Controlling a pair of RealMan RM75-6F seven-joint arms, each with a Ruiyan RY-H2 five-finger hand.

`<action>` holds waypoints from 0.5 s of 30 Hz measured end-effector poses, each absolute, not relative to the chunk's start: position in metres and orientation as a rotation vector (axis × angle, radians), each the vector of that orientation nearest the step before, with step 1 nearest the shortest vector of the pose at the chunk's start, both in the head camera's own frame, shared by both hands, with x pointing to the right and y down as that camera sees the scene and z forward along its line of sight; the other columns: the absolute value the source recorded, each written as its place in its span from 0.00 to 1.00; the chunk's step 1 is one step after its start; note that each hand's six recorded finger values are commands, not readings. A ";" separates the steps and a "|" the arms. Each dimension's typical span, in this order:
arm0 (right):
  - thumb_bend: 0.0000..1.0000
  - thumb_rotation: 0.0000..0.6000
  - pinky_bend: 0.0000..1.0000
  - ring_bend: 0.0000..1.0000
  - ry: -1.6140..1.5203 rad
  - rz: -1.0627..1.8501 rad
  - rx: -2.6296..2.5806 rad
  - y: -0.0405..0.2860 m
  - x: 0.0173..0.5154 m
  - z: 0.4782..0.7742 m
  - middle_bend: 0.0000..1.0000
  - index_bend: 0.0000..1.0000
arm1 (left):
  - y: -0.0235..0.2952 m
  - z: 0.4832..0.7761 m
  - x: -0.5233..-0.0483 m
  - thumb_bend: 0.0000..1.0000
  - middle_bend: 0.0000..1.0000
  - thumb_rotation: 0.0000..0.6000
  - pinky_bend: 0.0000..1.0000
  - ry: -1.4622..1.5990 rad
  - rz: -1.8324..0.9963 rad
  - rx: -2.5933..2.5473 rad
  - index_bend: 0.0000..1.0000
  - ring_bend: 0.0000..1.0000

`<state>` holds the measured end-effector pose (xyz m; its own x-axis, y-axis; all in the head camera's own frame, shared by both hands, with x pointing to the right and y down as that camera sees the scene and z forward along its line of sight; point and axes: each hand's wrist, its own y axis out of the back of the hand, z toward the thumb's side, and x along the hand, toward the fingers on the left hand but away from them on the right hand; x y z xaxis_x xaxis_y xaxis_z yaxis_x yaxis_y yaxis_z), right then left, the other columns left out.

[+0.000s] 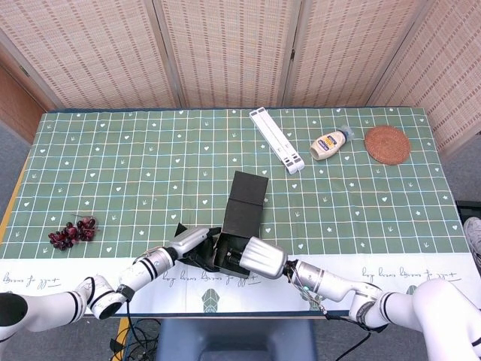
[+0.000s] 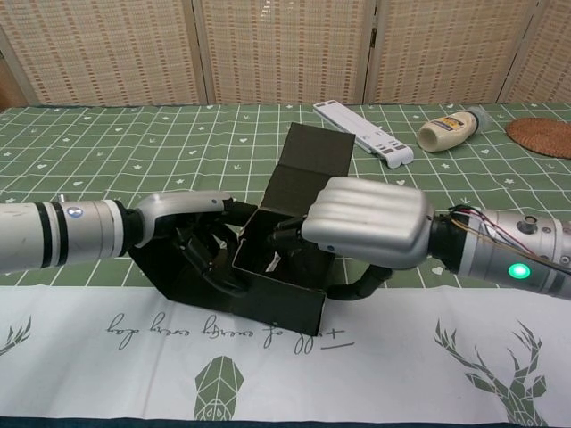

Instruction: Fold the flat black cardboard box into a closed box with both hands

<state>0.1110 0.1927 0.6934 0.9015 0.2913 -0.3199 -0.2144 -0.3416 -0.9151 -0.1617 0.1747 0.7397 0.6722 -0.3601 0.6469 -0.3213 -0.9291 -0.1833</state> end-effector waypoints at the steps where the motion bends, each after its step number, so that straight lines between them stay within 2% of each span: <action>1: 0.39 1.00 1.00 0.77 -0.050 0.518 -1.849 0.193 0.110 0.693 0.35 0.27 | 0.175 0.740 -0.161 0.09 0.27 1.00 0.79 0.575 -1.109 -2.824 0.28 0.53; 4: 0.40 1.00 1.00 0.77 -0.023 0.519 -1.846 0.193 0.108 0.693 0.36 0.29 | 0.175 0.740 -0.161 0.09 0.27 1.00 0.79 0.574 -1.108 -2.827 0.28 0.53; 10: 0.49 1.00 1.00 0.80 0.010 0.527 -1.848 0.192 0.107 0.693 0.46 0.41 | 0.175 0.740 -0.162 0.09 0.27 1.00 0.79 0.577 -1.113 -2.834 0.28 0.53; 15: 0.54 1.00 1.00 0.80 0.039 0.534 -1.850 0.192 0.107 0.694 0.50 0.47 | 0.175 0.740 -0.162 0.09 0.27 1.00 0.79 0.580 -1.114 -2.839 0.28 0.53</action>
<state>0.1072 0.1920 0.6943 0.8959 0.2338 -0.3779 -0.2863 -0.3468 -0.8932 -0.1617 0.1747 0.7397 0.6727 -0.3550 0.6492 -0.3281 -0.9295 -0.1683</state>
